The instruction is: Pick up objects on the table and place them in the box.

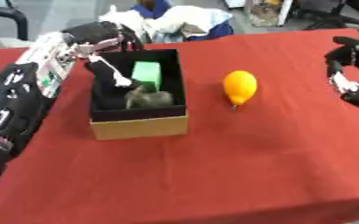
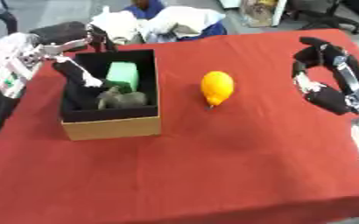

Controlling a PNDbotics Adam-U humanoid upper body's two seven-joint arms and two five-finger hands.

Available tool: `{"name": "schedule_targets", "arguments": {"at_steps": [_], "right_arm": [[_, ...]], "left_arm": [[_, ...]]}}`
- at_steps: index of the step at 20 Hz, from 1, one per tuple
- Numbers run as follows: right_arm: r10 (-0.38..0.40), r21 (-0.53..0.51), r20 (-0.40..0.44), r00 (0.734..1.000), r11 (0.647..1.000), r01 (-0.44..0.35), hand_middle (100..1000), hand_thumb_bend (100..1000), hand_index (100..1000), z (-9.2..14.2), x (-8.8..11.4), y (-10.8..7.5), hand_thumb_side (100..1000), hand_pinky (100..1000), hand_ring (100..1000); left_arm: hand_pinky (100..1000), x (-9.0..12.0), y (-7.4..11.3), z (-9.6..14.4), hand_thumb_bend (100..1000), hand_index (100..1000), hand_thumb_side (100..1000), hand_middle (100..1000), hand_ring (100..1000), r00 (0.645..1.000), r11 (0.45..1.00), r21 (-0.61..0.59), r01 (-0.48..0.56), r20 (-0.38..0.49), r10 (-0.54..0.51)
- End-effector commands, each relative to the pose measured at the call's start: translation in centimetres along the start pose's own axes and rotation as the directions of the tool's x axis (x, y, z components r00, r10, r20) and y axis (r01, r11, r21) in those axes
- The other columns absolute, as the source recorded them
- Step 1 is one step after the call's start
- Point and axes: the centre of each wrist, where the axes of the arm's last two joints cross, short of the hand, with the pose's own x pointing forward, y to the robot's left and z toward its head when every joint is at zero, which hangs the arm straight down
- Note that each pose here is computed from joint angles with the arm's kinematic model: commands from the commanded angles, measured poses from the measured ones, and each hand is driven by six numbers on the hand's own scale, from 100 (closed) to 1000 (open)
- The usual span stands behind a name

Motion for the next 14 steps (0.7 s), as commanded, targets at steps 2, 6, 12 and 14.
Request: {"name": "schedule_targets", "arguments": {"at_steps": [2,6,12,14], "right_arm": [[0.053,0.000,0.024,0.998,0.999,-0.053,665,100,917,-1.0,0.3,-2.2,561,690,699],[0.095,0.048,0.035,0.995,0.994,-0.096,667,100,916,-2.3,0.2,-4.0,568,692,700],[0.121,0.216,0.015,0.993,0.969,-0.122,731,124,921,-5.7,-1.5,-6.3,634,710,740],[0.139,0.278,-0.009,0.990,0.952,-0.131,741,139,924,-6.5,-2.5,-6.1,645,716,749]], "left_arm": [[719,-0.1,3.4,2.6,553,840,536,723,665,1.000,0.992,0.129,-0.012,0.005,0.011],[696,0.4,4.8,4.8,469,811,465,671,609,0.996,0.944,0.315,-0.094,0.021,0.092],[674,2.0,3.8,7.4,311,779,503,629,571,0.954,0.812,0.507,-0.290,0.080,0.290],[670,2.4,3.0,7.7,280,771,516,622,564,0.934,0.774,0.534,-0.340,0.094,0.346]]}}
